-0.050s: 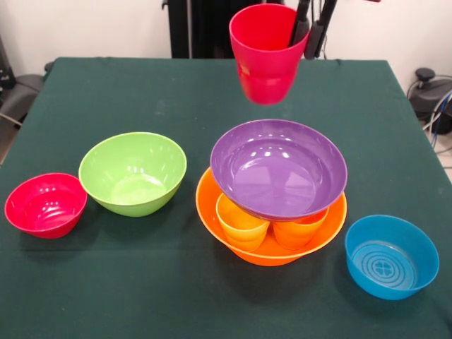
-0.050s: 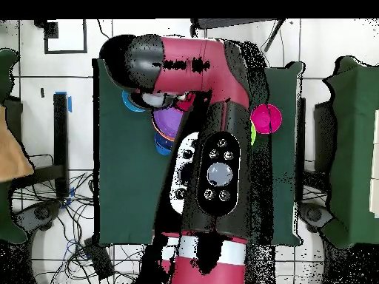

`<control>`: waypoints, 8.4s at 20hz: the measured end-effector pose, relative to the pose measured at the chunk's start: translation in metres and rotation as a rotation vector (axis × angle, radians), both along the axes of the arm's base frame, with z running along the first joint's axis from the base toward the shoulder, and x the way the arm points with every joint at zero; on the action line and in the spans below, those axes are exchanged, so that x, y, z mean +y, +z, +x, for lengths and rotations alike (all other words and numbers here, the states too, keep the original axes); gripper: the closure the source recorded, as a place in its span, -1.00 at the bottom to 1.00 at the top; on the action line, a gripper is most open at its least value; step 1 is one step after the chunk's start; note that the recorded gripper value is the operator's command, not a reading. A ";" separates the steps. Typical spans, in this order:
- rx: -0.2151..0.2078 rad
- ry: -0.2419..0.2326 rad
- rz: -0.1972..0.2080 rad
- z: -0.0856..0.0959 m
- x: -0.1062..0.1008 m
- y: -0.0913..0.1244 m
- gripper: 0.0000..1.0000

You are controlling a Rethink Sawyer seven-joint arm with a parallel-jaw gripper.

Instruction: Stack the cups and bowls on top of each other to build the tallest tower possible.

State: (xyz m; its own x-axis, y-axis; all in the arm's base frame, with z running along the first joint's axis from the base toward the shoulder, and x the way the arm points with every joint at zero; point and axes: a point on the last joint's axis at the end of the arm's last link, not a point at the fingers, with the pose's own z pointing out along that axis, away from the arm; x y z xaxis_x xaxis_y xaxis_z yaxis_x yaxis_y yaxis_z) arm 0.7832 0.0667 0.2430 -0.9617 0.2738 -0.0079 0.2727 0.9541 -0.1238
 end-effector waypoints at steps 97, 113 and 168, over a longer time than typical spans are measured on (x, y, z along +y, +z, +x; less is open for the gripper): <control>-0.063 -0.008 0.021 -0.015 0.010 -0.114 1.00; -0.048 0.027 0.023 -0.026 0.038 -0.121 1.00; -0.167 0.036 -0.029 -0.014 0.024 -0.125 1.00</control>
